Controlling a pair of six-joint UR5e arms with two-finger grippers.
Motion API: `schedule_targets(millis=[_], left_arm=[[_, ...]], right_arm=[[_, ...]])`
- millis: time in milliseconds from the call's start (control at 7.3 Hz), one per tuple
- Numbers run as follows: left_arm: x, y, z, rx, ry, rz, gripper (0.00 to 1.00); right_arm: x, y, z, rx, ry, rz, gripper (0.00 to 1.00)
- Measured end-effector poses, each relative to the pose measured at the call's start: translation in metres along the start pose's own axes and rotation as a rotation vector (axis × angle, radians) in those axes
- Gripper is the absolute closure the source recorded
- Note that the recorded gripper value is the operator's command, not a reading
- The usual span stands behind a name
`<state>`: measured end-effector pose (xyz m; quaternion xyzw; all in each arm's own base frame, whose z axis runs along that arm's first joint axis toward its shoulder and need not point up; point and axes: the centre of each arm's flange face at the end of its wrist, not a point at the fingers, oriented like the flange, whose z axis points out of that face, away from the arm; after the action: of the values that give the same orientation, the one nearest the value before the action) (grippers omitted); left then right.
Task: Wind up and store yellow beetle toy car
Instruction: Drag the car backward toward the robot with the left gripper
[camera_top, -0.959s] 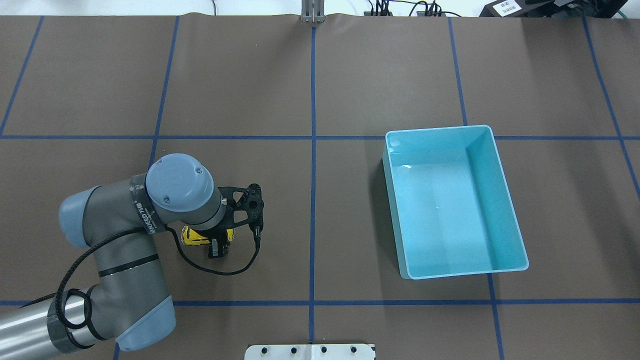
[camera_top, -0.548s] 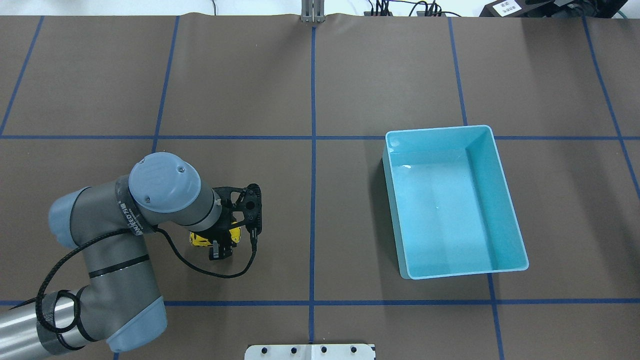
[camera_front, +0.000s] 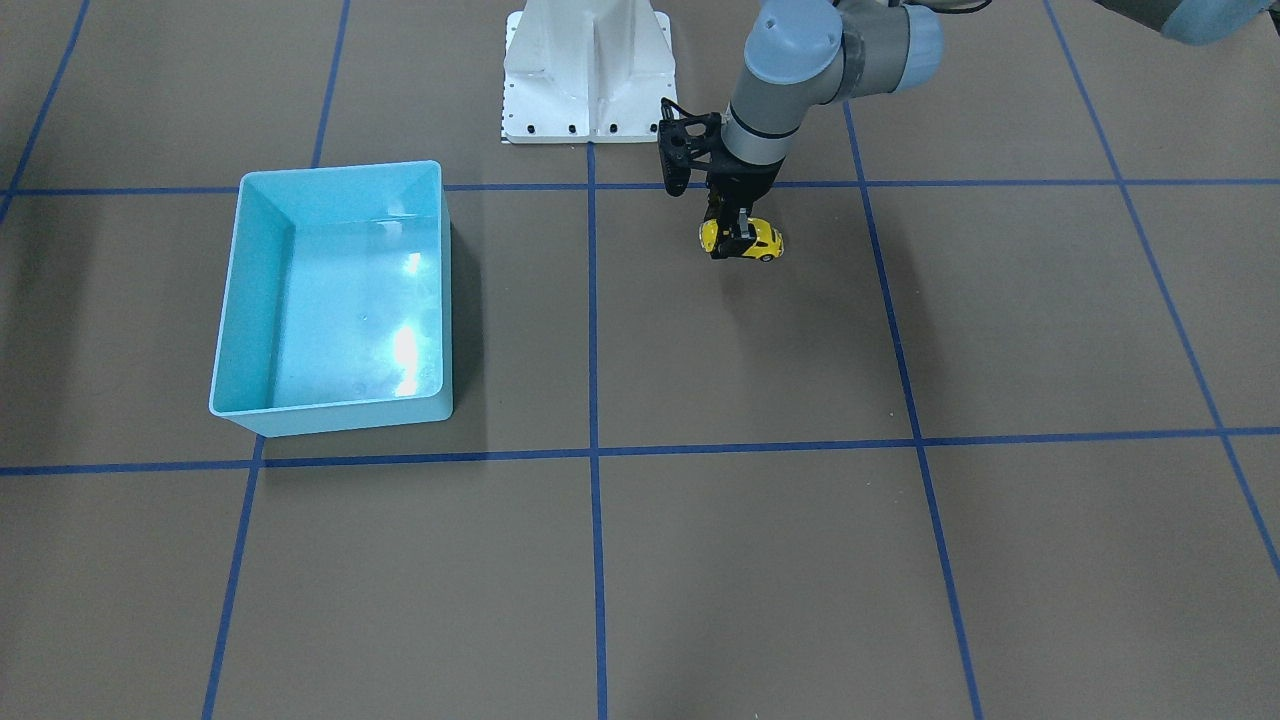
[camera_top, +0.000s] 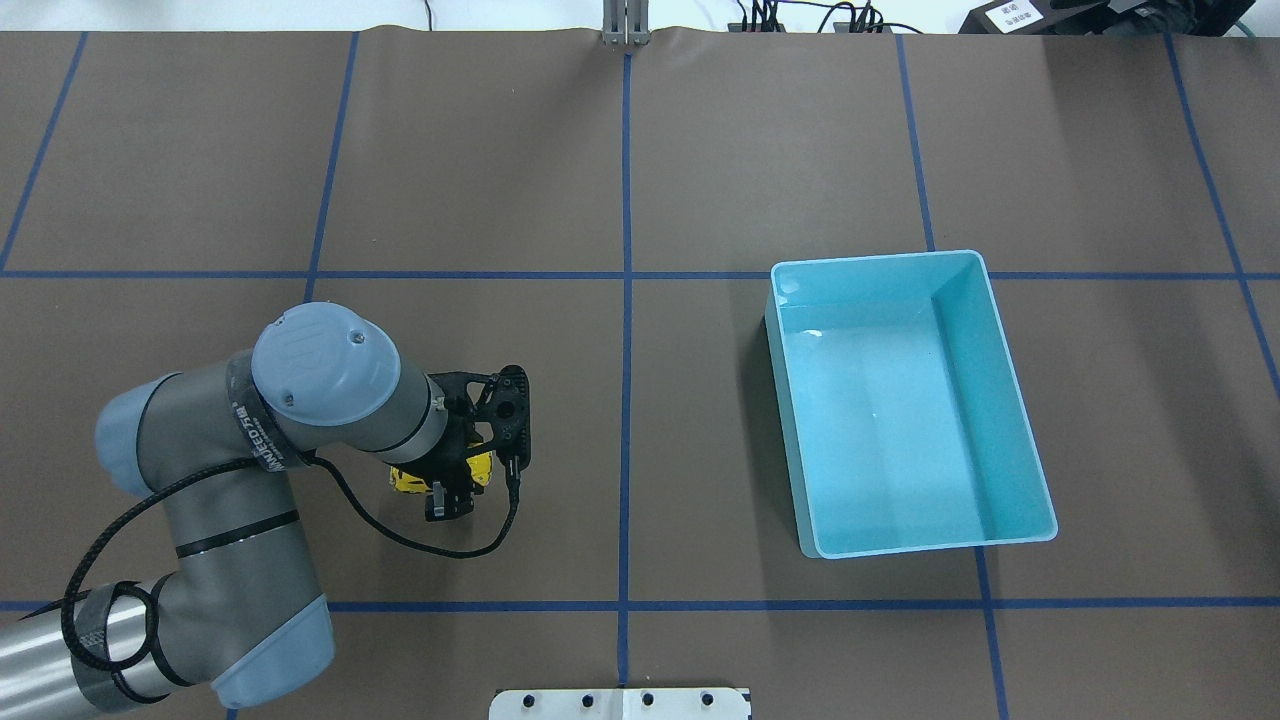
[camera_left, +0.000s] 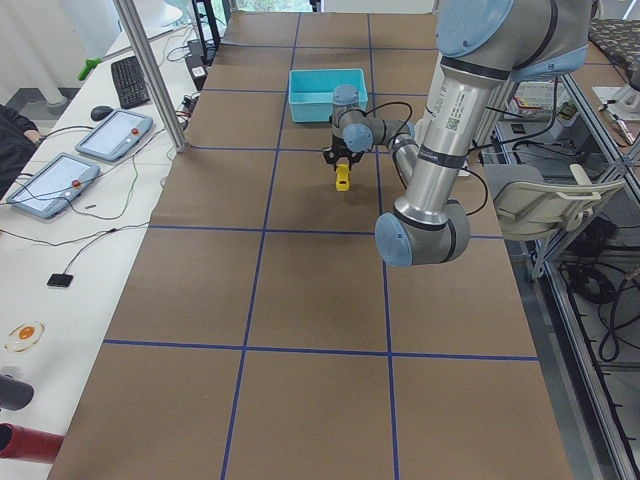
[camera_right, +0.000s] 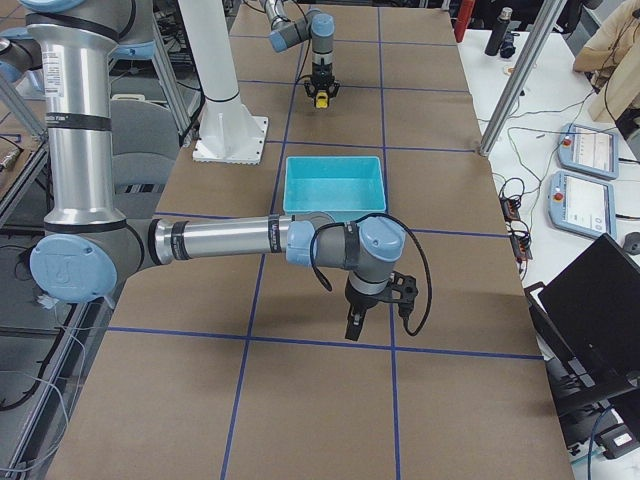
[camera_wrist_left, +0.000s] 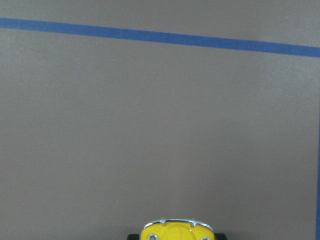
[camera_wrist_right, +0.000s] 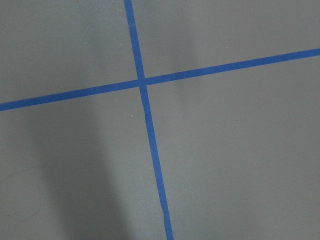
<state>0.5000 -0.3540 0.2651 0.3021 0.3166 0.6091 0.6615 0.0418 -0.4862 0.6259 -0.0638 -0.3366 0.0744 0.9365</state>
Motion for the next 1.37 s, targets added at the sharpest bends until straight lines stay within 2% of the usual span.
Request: schedule_targets(millis=[548,1096,1370], left_arm=[[0.004,0.021,0.009,0.076,-0.020,0.029,1.00],[0.004,0.044,0.023,0.091,-0.016,0.042,1.00],[0.003,0.057,0.033,0.128,-0.023,0.048,1.00]], right_arm=[[0.000,0.000,0.000,0.000,-0.001,0.000,0.00],[0.000,0.000,0.000,0.000,-0.001,0.001,0.00],[0.000,0.000,0.000,0.000,-0.001,0.000,0.00]])
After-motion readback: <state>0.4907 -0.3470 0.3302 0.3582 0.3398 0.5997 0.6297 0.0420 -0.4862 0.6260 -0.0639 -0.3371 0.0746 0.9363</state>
